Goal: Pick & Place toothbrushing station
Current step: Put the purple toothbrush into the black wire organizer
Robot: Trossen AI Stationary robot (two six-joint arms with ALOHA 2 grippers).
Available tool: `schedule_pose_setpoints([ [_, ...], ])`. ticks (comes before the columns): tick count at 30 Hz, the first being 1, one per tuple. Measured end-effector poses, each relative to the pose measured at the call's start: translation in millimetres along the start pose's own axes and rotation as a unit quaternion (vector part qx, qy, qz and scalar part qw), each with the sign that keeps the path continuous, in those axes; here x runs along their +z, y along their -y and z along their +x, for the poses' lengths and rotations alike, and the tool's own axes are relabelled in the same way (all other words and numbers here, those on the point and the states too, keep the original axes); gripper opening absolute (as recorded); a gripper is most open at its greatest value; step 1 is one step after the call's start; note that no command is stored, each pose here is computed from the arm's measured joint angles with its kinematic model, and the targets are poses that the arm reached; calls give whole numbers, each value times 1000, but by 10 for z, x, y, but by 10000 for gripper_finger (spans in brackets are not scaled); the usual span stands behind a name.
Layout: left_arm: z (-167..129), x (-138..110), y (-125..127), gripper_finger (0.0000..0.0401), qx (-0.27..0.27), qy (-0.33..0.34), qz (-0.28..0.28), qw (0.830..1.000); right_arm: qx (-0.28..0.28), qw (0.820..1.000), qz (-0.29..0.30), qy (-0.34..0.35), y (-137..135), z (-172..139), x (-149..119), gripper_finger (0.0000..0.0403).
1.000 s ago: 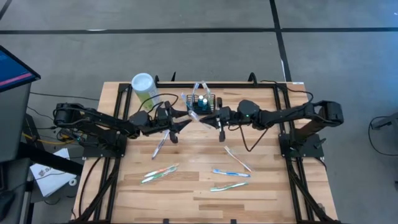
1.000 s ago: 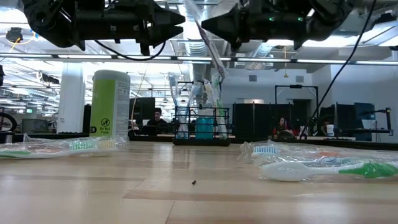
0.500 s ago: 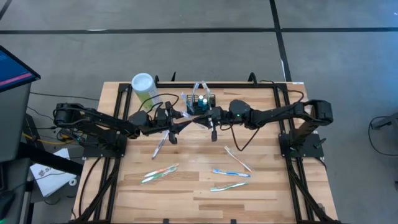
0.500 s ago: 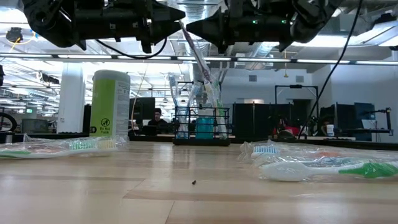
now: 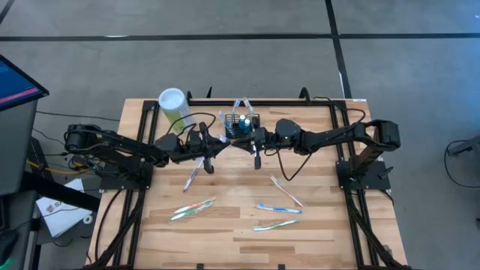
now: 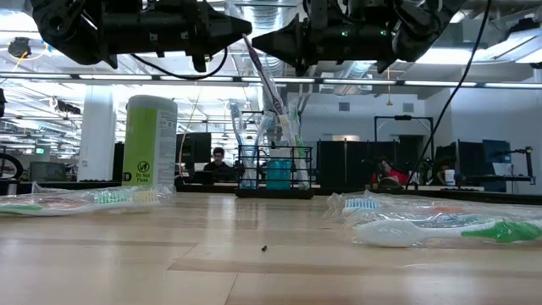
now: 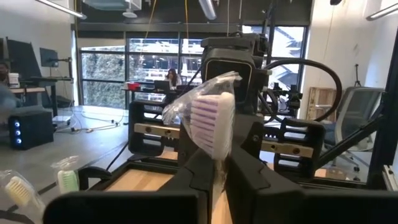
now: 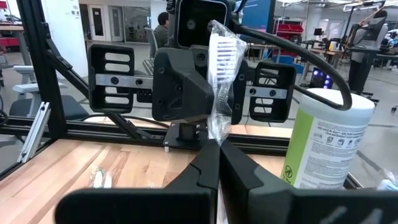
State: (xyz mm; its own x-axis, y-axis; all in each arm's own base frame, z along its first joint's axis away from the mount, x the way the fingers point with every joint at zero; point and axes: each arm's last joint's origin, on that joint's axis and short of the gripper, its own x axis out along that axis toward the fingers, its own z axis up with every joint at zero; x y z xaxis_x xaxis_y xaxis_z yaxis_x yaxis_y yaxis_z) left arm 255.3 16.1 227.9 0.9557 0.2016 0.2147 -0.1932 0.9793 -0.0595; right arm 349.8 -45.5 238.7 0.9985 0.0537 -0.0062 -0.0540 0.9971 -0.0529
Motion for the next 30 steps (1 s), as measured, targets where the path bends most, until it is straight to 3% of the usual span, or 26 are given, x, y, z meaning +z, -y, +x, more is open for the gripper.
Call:
schedule_pose_setpoints([
  [6, 0, -1, -13, 9, 23, 0, 13, 1000, -5, 1000, 1, -3, 32, -15, 10, 11],
  [18, 11, -38, -166, 8, 80, -20, 24, 996, -37, 998, 13, -52, 240, -101, -43, 92],
  [30, 14, -38, -509, 8, 147, -27, 38, 988, -44, 997, 12, -63, 280, -159, 4, 103],
])
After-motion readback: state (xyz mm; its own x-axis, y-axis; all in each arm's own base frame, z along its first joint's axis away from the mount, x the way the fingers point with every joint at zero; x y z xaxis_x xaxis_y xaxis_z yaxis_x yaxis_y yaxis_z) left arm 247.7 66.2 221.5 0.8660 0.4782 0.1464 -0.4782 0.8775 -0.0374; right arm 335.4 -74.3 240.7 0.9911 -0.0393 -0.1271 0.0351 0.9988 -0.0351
